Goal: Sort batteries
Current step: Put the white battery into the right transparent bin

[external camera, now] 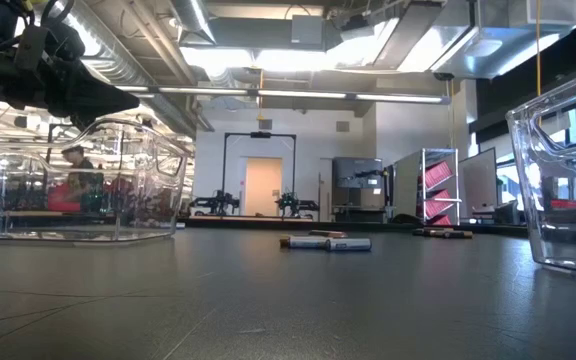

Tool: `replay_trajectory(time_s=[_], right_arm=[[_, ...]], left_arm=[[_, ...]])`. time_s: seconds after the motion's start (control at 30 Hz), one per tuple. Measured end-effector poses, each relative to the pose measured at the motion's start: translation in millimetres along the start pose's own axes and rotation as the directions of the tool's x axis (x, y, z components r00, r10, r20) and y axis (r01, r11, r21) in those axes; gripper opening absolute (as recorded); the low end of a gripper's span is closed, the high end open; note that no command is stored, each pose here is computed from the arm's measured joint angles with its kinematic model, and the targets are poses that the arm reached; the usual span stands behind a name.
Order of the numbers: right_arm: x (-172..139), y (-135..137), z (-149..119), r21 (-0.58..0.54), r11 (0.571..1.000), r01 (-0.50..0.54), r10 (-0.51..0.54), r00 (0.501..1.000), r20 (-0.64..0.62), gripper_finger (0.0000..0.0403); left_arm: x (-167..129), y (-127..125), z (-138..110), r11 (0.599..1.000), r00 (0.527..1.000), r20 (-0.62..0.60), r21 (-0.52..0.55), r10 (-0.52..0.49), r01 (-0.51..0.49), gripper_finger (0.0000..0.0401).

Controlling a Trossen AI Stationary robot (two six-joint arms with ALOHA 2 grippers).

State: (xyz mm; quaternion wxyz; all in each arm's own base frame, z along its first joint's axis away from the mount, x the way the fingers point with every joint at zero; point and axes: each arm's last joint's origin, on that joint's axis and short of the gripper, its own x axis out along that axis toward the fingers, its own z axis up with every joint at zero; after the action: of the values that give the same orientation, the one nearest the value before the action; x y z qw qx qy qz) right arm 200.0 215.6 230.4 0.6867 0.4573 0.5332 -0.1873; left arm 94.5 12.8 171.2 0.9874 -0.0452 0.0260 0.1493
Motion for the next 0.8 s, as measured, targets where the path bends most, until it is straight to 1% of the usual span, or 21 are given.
replay_trajectory(time_s=[0.07, 0.23, 0.37, 0.43, 0.67, 0.73, 0.8], right_arm=[[8, -5, 0, 0.085, 0.996, -0.008, 0.01, 1.0, -0.015, 0.0014], [20, -20, 0, 0.219, 0.975, 0.047, -0.044, 0.999, -0.019, 0.0014], [28, -30, 3, 0.247, 0.966, 0.076, -0.074, 0.997, -0.016, 0.0016], [32, -35, 5, 0.255, 0.963, 0.089, -0.083, 0.996, -0.035, 0.0016], [39, -42, 9, 0.243, 0.964, 0.106, -0.094, 0.994, -0.057, 0.0019], [39, -42, 9, 0.241, 0.965, 0.106, -0.094, 0.994, -0.06, 0.0027], [39, -42, 9, 0.24, 0.965, 0.106, -0.094, 0.994, -0.061, 0.0046]], left_arm=[[0, 0, 0, 1.0, 1.0, 0.0, 0.0, 0.0, 0.0, 0.0], [0, 0, 0, 1.0, 1.0, 0.0, 0.0, 0.0, 0.0, 0.0], [0, 0, 0, 1.0, 1.0, 0.0, 0.0, 0.0, 0.0, 0.0], [0, 0, 0, 1.0, 1.0, 0.0, 0.0, 0.0, 0.0, 0.0], [0, 0, 0, 1.0, 1.0, 0.0, 0.0, 0.0, 0.0, 0.0], [0, 0, 0, 1.0, 1.0, 0.0, 0.0, 0.0, 0.0, 0.0], [0, 0, 0, 1.0, 1.0, 0.0, 0.0, 0.0, 0.0, 0.0]])
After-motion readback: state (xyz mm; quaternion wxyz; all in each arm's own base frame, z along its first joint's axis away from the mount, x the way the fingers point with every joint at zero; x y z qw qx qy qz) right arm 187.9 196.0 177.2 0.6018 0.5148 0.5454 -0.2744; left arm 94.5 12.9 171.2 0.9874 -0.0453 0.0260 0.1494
